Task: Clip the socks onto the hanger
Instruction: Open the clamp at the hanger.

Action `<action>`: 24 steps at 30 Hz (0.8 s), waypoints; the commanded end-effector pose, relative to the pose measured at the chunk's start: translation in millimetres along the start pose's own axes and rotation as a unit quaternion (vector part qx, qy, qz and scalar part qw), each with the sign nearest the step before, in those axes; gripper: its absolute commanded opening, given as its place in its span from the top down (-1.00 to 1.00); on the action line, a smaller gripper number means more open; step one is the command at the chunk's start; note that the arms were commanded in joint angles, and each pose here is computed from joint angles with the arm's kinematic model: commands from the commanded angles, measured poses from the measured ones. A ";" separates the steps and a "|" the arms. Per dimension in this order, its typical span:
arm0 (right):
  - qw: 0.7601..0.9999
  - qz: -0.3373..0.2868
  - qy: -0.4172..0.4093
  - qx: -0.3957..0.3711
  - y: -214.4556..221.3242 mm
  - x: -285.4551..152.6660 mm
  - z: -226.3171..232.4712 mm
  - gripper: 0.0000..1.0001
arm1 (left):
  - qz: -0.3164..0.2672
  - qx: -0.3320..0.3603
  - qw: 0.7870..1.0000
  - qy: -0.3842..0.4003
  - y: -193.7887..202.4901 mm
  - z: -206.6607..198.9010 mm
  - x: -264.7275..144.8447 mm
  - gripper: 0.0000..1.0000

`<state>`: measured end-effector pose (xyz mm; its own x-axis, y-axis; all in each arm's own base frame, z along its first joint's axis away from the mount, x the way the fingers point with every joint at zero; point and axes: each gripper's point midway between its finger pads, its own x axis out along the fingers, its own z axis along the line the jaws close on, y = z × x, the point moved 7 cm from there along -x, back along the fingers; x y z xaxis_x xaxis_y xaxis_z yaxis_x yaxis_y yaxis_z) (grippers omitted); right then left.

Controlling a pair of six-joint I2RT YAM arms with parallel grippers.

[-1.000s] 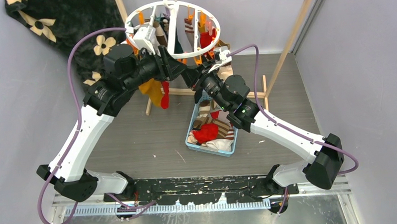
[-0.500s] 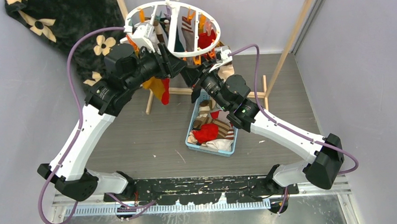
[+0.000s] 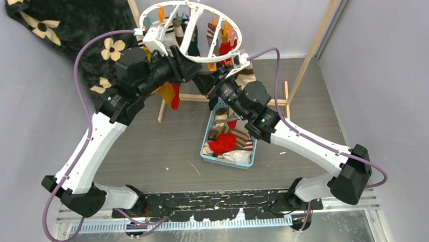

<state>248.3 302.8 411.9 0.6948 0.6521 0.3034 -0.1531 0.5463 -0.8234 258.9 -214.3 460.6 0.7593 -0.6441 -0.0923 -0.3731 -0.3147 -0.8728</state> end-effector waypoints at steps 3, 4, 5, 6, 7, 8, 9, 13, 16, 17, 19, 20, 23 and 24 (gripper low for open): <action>0.998 -0.001 -0.054 0.012 -9.9 0.0 24.2 0.92 | -0.078 0.017 0.997 0.007 -27.2 -6.0 1.4 0.12; 0.999 0.000 -0.053 0.011 -9.5 0.0 23.8 0.92 | -0.083 0.019 0.996 0.002 -28.2 -5.1 0.8 0.13; 0.999 0.003 -0.052 0.010 -8.9 0.4 23.4 0.92 | -0.086 0.022 0.996 -0.002 -29.1 -4.1 0.3 0.12; 0.999 0.005 -0.051 0.009 -8.9 0.8 23.5 0.92 | -0.087 0.023 0.996 -0.006 -29.4 -3.4 0.1 0.12; 0.999 0.008 -0.048 0.009 -8.1 0.9 22.9 0.91 | -0.089 0.024 0.996 -0.007 -29.5 -3.0 -0.7 0.12; 0.999 0.008 -0.048 0.009 -8.0 0.8 22.7 0.86 | -0.090 0.026 0.996 -0.007 -29.5 -2.9 -1.2 0.13; 0.999 0.007 -0.048 0.009 -8.9 0.5 23.1 0.81 | -0.089 0.025 0.996 -0.008 -28.4 -2.2 -0.7 0.19; 0.999 0.005 -0.041 0.003 -12.3 -1.6 22.6 0.42 | -0.083 0.023 0.996 -0.011 -24.6 -0.3 -1.4 0.60; 1.000 0.002 -0.029 -0.006 -16.6 -7.4 20.1 0.15 | -0.083 0.021 0.996 -0.028 -22.7 4.2 -3.2 0.77; 1.000 0.001 -0.025 -0.012 -18.4 -10.3 19.4 0.05 | -0.082 0.020 0.996 -0.030 -21.2 4.9 -4.1 0.77; 1.000 0.003 -0.015 -0.026 -22.3 -17.5 17.3 -0.13 | -0.078 0.015 0.996 -0.032 -19.8 5.4 -6.6 0.78; 0.999 0.005 -0.011 -0.032 -24.4 -21.9 16.7 -0.22 | -0.075 0.013 0.997 -0.033 -18.5 5.9 -7.1 0.78; 0.998 0.020 0.006 -0.055 -28.2 -39.5 12.3 -0.34 | -0.068 0.007 0.997 -0.034 -15.2 6.8 -8.5 0.78; 0.998 0.026 0.016 -0.060 -29.1 -46.5 9.8 -0.40 | -0.068 0.006 0.997 -0.034 -14.9 6.5 -9.1 0.78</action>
<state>233.4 294.5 403.8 0.6906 0.6927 0.2080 -0.1830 0.4456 -0.8763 266.9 -209.2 451.0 0.8122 -0.5760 -0.0927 -0.3321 -0.3257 -0.8852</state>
